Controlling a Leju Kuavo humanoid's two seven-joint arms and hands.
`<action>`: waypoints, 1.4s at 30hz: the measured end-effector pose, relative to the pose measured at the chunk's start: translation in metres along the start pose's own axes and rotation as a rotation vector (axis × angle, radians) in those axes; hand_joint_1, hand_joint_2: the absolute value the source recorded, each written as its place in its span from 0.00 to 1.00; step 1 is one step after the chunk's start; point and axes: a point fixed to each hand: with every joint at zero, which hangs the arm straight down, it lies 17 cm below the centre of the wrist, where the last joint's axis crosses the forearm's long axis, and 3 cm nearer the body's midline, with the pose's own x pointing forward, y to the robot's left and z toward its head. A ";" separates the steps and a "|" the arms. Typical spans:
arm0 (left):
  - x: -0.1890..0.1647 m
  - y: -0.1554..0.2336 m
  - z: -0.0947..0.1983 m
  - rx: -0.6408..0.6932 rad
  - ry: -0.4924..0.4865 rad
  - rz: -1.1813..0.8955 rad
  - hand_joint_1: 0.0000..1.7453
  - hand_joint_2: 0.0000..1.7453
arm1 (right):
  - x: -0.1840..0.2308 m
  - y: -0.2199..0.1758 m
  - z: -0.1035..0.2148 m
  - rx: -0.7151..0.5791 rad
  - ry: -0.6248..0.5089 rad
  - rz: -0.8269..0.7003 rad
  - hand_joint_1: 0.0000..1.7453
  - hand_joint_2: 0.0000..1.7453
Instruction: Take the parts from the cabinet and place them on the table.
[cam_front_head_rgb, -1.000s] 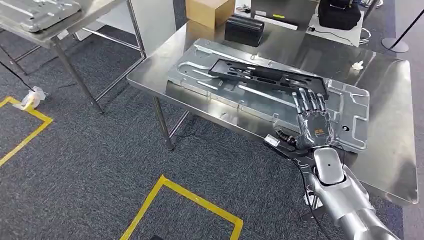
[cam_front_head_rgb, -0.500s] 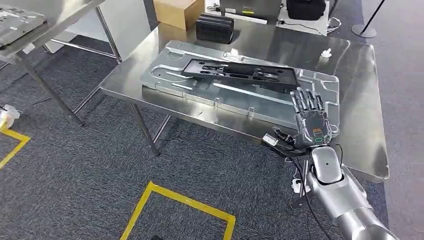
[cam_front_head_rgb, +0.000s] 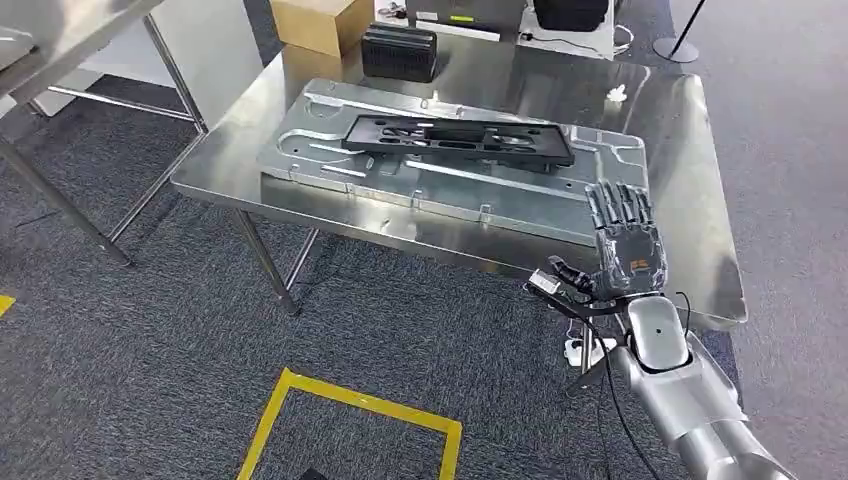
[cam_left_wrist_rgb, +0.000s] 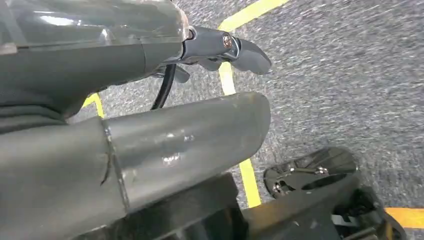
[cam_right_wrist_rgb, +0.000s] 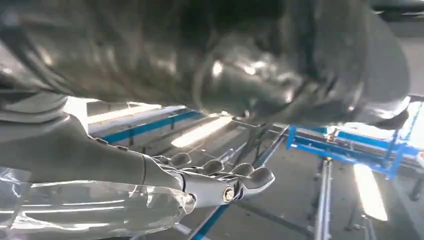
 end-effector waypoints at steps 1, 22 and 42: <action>0.001 0.000 0.000 0.000 -0.001 0.000 0.00 0.00 | -0.001 -0.001 -0.001 -0.003 0.000 0.001 0.00 0.00; -0.001 0.000 0.000 0.002 0.003 0.010 0.00 0.00 | 0.008 0.017 0.005 0.062 0.055 -0.115 0.00 0.00; -0.018 0.011 -0.001 0.067 0.086 0.209 0.00 0.00 | 0.251 0.154 0.606 1.638 1.344 -1.000 0.00 0.00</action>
